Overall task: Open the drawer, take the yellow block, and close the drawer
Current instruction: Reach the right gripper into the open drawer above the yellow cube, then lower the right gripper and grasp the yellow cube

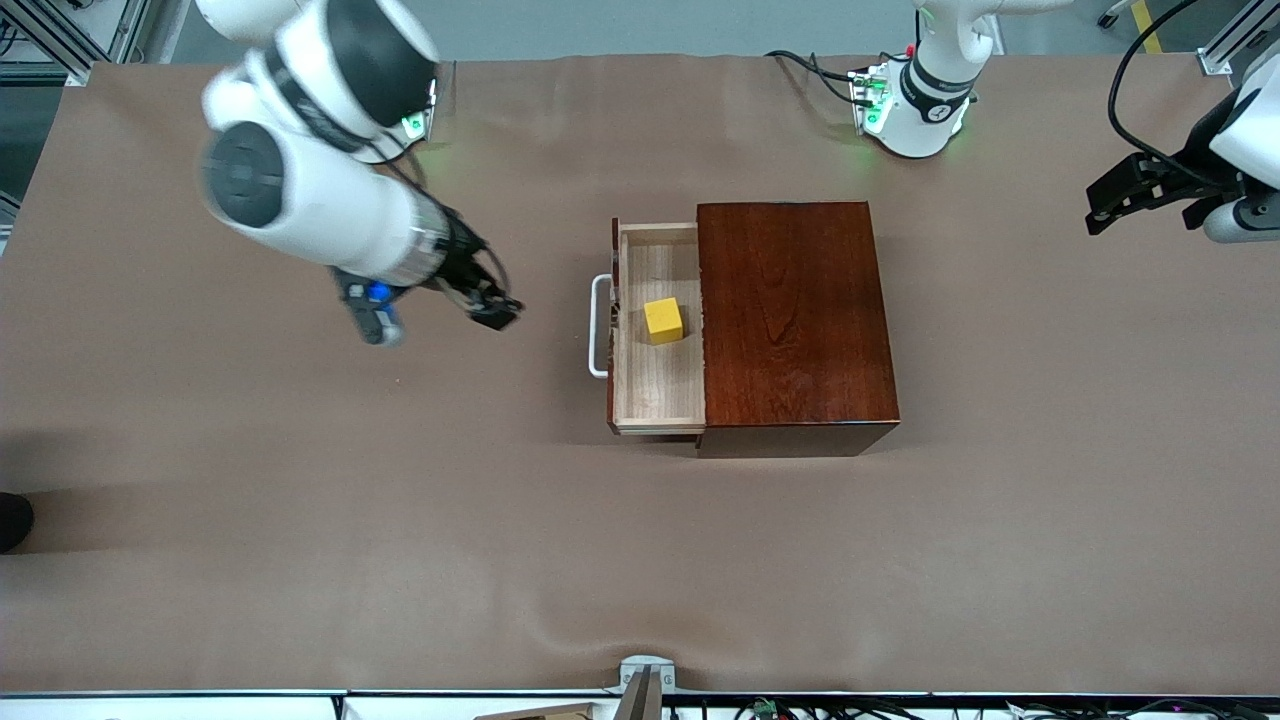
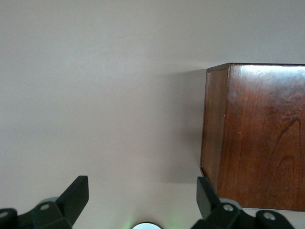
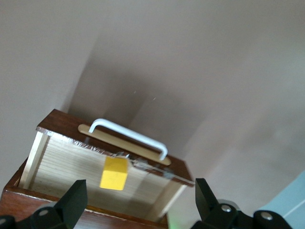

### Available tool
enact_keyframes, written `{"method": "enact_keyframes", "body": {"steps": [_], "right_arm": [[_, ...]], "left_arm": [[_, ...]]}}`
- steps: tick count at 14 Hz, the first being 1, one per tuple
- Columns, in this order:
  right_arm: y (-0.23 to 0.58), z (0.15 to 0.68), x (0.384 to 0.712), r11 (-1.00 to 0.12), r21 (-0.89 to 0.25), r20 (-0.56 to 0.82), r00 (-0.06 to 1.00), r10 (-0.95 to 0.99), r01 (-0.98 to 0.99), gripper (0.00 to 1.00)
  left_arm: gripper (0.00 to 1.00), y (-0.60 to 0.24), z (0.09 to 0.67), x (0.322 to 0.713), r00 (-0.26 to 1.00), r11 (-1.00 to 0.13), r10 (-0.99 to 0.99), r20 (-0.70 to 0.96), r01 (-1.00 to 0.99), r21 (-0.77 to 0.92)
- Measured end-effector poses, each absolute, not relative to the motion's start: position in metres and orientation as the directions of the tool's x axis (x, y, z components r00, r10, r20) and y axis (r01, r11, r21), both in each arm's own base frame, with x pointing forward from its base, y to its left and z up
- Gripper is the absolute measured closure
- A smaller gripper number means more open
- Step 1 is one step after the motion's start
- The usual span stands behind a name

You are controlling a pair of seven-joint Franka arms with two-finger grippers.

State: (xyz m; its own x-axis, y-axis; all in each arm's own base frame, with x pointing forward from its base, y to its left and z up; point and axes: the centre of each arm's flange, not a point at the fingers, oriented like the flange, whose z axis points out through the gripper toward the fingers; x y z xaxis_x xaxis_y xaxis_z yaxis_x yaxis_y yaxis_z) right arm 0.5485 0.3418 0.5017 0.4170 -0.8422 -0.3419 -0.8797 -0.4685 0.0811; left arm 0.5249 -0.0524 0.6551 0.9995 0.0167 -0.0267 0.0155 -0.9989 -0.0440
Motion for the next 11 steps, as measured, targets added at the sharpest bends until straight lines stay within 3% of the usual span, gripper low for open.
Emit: {"method": "enact_keyframes", "body": {"steps": [5, 11], "right_arm": [[0.437, 0.429, 0.523, -0.382, 0.045, -0.296, 0.353, -0.888, -0.923, 0.0], [0.479, 0.378, 0.508, -0.241, 0.043, -0.241, 0.224, -0.944, -0.97, 0.0]], "left_arm": [[0.0, -0.055, 0.652, 0.524, 0.999, -0.999, 0.014, -0.046, 0.012, -0.046], [0.0, -0.056, 0.65, 0.523, 0.998, -0.999, 0.014, -0.055, 0.012, -0.047]]}}
